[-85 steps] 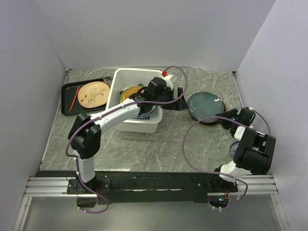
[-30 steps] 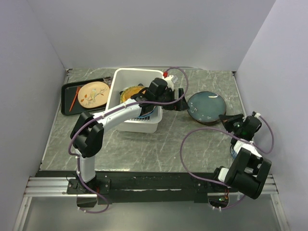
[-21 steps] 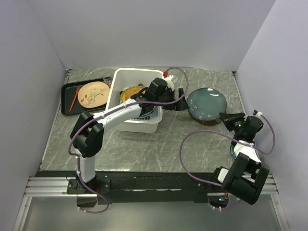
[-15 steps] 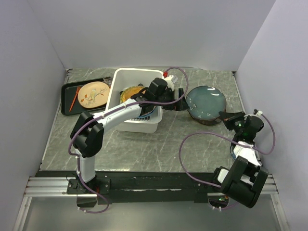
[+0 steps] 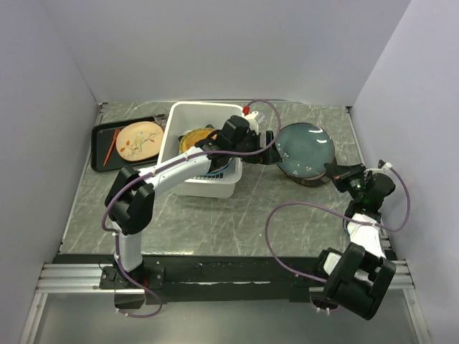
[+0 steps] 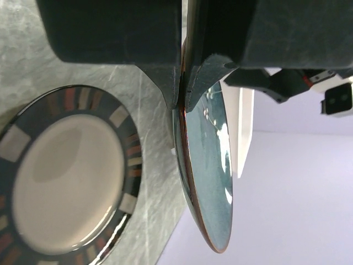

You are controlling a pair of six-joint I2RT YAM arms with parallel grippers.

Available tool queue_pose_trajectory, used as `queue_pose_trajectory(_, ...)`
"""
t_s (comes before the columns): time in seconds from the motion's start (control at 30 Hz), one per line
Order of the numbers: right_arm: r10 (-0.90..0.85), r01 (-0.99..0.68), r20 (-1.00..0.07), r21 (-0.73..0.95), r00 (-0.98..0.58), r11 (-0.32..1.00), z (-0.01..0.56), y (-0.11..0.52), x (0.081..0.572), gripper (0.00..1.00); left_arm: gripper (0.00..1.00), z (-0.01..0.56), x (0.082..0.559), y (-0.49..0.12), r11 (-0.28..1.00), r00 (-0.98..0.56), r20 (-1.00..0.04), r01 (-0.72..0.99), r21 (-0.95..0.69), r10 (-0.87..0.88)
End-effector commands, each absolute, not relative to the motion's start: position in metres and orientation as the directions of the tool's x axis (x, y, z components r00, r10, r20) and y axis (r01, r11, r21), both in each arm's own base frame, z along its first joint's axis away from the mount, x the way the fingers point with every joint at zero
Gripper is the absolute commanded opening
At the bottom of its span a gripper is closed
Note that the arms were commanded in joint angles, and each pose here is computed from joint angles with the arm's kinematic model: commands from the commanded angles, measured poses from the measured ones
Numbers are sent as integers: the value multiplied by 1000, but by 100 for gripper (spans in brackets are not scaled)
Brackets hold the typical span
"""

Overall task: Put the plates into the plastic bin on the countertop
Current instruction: Pick up the plate from the corner of the board.

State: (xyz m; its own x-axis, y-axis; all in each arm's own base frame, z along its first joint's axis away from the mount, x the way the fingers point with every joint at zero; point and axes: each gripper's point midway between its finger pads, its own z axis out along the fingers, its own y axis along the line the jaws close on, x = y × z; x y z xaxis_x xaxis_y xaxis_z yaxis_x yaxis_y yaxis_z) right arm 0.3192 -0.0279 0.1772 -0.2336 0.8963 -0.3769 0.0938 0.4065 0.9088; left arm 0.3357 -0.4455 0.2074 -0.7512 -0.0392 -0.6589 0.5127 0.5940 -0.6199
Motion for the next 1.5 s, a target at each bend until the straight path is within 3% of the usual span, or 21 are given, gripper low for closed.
queue_pose_trajectory(0.0, 846, -156, -498, 866, -191, 475, 259, -19, 320, 0, 95, 237, 343, -454, 560, -720, -688, 536, -632, -87)
queue_pose_trajectory(0.4, 834, -219, -501, 862, -229, 458, 277, -8, 314, 0, 91, 245, 355, -452, 547, -723, -672, 502, -670, -160)
queue_pose_trajectory(0.6, 826, -248, -503, 859, -254, 447, 283, -1, 311, 0, 83, 248, 361, -452, 491, -739, -642, 489, -721, -206)
queue_pose_trajectory(0.83, 816, -266, -505, 858, -281, 439, 289, 5, 310, 0, 63, 245, 363, -459, 462, -758, -620, 485, -743, -201)
queue_pose_trajectory(1.1, 810, -288, -506, 856, -297, 429, 293, 10, 308, 0, 48, 240, 362, -463, 444, -769, -610, 486, -752, -192)
queue_pose_trajectory(1.33, 811, -280, -485, 869, -327, 407, 285, 11, 312, 0, 1, 246, 360, -462, 430, -763, -617, 500, -752, -191)
queue_pose_trajectory(1.47, 815, -268, -474, 876, -332, 400, 281, 10, 315, 0, 1, 247, 361, -459, 441, -760, -620, 495, -748, -198)
